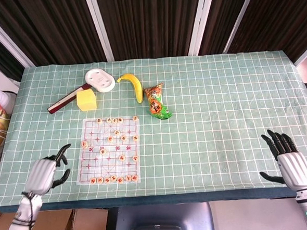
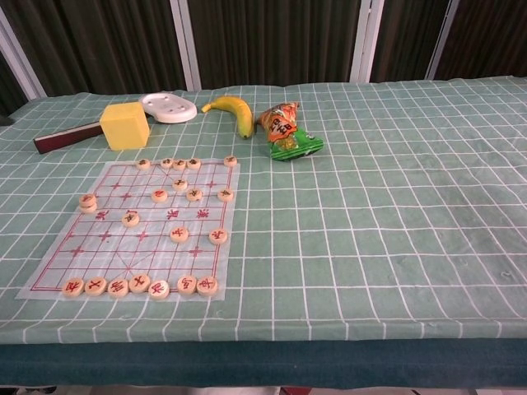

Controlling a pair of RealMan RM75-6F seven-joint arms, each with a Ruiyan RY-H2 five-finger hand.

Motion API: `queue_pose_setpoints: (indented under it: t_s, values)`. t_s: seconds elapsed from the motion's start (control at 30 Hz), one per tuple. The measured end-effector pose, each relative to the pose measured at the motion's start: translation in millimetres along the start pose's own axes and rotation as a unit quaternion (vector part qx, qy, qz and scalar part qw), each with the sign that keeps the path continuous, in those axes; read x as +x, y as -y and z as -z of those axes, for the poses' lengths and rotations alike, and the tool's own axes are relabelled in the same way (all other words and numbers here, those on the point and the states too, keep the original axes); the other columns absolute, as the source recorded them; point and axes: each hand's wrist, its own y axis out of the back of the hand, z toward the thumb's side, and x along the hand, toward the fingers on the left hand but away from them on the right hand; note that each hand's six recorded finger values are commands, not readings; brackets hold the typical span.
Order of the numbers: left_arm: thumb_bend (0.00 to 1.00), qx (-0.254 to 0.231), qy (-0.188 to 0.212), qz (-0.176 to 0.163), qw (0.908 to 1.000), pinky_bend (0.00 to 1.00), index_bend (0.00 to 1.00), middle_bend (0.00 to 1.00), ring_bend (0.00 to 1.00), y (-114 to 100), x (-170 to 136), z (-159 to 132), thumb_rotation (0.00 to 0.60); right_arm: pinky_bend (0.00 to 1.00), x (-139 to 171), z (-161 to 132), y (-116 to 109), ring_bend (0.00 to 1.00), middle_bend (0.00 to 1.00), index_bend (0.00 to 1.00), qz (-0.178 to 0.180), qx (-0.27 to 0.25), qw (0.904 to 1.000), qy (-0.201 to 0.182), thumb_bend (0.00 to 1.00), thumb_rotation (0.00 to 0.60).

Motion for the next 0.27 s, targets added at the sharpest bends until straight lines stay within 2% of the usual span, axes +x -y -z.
queue_pose_setpoints:
  t_s: [0.1,0.2,0.27]
  values:
    - [0.36,-0.005,0.0,-0.027,0.9996,0.12,0.0,0.0,0.0,-14,-46,10,0.6,0.0,1,-2,0,0.0,0.0,0.0,0.001,0.002,1.0,-0.003,0.17,0.6]
    - [0.37,-0.017,0.019,-0.075,0.9969,0.11,0.0,0.0,0.0,-32,-69,14,0.6,0.0,3,-4,-1,0.0,0.0,0.0,0.003,0.0,1.0,-0.008,0.17,0.6]
    - [0.37,-0.027,0.032,-0.085,0.9955,0.11,0.0,0.0,0.0,-36,-82,18,0.6,0.0,5,-4,-2,0.0,0.0,0.0,0.005,-0.002,0.9999,-0.01,0.17,0.6]
